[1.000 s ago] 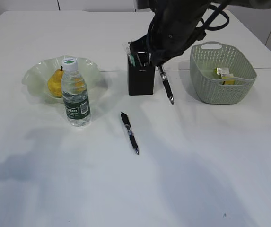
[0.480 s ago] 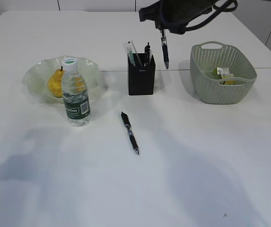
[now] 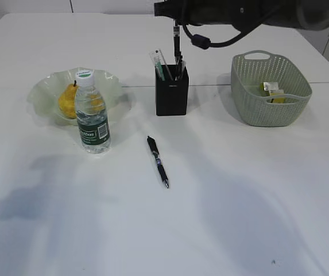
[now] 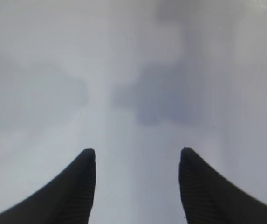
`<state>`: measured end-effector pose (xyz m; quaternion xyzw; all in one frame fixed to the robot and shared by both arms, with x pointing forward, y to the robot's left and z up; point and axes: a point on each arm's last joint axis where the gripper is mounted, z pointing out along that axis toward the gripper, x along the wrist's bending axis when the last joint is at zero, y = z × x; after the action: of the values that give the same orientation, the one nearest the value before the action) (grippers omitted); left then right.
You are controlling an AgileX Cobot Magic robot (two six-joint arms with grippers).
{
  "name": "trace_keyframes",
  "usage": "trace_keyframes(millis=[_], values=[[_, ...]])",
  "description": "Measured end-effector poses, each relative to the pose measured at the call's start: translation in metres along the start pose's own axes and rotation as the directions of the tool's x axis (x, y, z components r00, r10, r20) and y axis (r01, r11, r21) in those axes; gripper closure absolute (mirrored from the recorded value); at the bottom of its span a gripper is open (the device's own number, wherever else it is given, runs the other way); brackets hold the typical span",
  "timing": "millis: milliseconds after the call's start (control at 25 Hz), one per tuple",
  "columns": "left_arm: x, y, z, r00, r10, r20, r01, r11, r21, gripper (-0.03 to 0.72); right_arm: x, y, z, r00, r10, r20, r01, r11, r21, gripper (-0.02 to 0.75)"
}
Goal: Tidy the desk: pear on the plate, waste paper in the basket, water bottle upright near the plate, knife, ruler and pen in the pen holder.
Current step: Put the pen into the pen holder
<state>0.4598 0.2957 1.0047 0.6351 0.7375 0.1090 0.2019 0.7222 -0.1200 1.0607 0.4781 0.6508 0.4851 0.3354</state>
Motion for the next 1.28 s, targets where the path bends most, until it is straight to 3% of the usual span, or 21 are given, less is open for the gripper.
trace_keyframes(millis=[440, 760, 1280], values=[[0.0, 0.0, 0.0, 1.0, 0.0, 0.0, 0.0, 1.0, 0.0, 0.286, -0.031, -0.028, 0.029, 0.998, 0.059, 0.012, -0.058, 0.995, -0.079, 0.639], [0.0, 0.0, 0.0, 1.0, 0.0, 0.0, 0.0, 1.0, 0.0, 0.286, -0.029, -0.044, 0.043, 0.999, 0.022, -0.027, -0.026, 0.989, -0.147, 0.638], [0.0, 0.0, 0.0, 1.0, -0.001, 0.001, 0.001, 1.0, -0.001, 0.286, -0.028, -0.079, 0.062, 0.999, 0.014, -0.052, -0.02, 0.993, -0.114, 0.631]])
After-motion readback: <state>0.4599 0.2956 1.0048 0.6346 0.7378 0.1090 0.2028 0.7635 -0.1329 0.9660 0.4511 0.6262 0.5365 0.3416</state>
